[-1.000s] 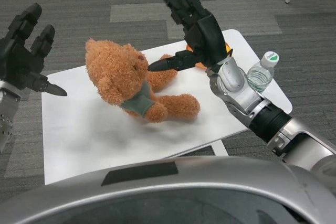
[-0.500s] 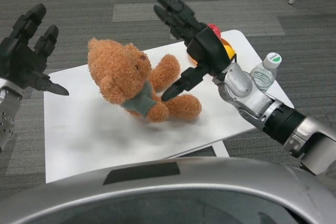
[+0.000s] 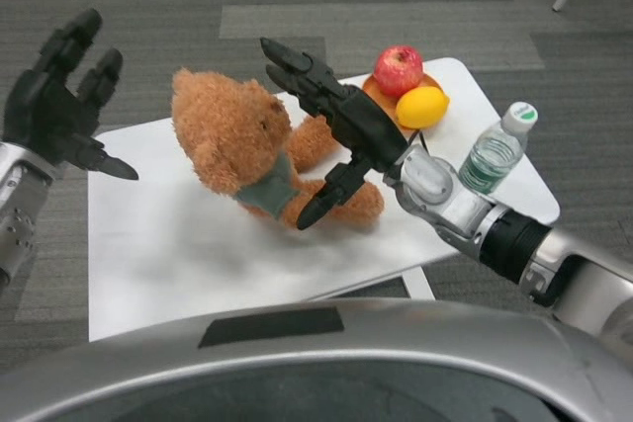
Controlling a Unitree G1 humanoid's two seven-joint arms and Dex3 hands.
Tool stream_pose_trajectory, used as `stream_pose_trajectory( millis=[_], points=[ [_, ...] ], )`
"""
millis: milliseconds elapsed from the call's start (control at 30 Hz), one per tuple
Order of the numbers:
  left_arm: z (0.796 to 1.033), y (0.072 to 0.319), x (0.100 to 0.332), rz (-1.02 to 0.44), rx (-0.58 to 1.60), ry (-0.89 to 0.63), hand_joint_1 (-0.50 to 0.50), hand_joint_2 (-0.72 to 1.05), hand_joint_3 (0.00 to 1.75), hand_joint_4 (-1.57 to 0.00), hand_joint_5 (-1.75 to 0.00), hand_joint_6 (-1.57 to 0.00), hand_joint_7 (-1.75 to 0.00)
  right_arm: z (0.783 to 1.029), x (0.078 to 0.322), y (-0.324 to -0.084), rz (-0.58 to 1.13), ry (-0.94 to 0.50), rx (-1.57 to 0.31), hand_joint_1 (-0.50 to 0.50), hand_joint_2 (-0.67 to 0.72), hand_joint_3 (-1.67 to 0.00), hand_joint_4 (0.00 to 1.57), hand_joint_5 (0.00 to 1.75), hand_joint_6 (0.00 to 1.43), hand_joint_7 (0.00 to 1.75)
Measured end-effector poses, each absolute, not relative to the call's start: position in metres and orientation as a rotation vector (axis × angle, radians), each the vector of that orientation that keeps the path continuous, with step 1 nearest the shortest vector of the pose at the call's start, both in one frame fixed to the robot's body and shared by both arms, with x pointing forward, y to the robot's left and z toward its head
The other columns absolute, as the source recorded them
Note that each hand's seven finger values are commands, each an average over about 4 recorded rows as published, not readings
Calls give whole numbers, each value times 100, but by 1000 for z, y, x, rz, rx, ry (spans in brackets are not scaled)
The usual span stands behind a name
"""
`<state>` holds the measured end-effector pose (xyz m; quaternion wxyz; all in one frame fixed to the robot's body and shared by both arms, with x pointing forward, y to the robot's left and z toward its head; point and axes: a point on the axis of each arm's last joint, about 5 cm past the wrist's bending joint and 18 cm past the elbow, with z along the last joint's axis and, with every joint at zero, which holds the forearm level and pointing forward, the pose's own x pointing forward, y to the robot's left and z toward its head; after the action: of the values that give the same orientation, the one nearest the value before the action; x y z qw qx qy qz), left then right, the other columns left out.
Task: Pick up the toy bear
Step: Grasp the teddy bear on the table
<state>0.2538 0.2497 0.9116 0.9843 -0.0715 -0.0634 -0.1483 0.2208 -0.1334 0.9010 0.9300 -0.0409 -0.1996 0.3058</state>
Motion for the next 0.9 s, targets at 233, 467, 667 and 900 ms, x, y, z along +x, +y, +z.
stream_pose_trajectory(
  millis=[233,467,667,900],
  points=[
    [909,249,252,-305,-141,-113,-50,-17,7,0,0,0,-21,875,236,-124,639,-273,-145,-42,-3,-16,0,10,0,7],
    [907,249,251,-308,-138,-101,-50,-17,9,0,0,0,-21,856,251,-111,638,-143,-215,-42,-5,-16,0,10,0,7],
    [904,247,250,-320,-135,-87,-50,-13,4,0,0,0,-21,850,261,-91,688,-60,-309,-42,-10,-16,0,10,0,7],
    [901,245,249,-326,-134,-70,-50,-10,7,0,0,0,-21,848,265,-75,787,-21,-512,-46,-10,-16,0,10,0,7]
  ],
)
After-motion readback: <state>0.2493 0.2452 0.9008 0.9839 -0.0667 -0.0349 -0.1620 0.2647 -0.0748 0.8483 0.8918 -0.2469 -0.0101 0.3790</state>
